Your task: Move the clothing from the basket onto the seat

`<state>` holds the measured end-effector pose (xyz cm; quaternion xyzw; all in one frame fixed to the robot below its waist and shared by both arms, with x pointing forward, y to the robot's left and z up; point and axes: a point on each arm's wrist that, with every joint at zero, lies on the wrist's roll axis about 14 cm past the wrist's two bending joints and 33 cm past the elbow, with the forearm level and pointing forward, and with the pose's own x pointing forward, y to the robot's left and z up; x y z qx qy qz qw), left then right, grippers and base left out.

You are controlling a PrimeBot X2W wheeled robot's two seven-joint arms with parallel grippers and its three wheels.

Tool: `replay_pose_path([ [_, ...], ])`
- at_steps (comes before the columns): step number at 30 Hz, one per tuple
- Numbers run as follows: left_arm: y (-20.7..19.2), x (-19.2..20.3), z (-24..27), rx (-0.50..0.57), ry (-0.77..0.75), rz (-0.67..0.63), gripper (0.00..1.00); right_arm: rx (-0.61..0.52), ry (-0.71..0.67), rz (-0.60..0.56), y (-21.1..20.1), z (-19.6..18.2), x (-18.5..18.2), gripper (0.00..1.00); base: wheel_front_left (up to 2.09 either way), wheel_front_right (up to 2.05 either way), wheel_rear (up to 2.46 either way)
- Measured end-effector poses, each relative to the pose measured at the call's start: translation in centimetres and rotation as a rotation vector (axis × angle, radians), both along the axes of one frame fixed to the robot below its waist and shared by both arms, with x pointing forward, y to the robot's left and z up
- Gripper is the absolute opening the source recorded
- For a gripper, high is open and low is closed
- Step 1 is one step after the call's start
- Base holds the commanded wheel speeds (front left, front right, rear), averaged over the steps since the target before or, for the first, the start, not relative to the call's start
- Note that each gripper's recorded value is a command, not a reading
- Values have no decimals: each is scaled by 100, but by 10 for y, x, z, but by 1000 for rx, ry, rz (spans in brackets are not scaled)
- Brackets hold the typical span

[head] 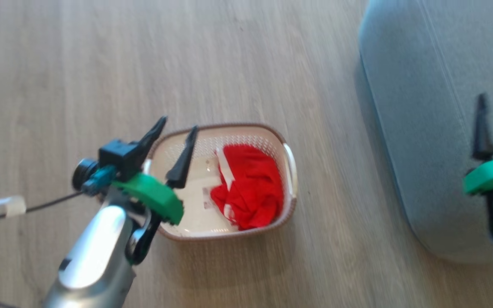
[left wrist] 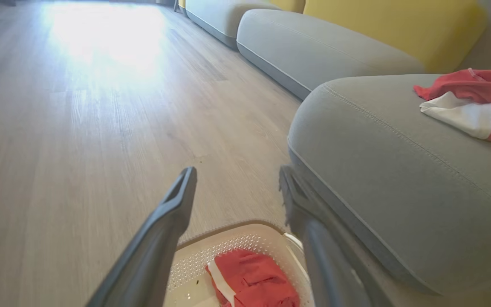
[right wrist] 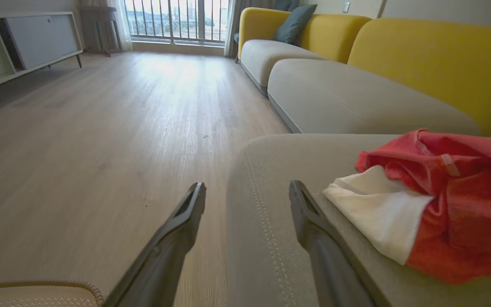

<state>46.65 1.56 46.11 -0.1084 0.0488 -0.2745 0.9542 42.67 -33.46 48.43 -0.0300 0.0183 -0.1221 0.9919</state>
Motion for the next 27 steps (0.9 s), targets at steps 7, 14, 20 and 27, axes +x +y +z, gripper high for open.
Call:
replay_pose_path([
  [7,71,-24,1,37,13,221,100,44,-81,141,70,18,-1,100,0,0,0],
  [14,116,-54,3,45,15,363,100,90,-106,224,109,22,-17,100,0,0,0],
  [20,144,-74,6,35,8,454,100,130,-99,251,126,17,-36,100,0,0,0],
  [27,160,-84,19,32,-41,522,100,149,-83,301,145,11,-51,100,0,0,0],
])
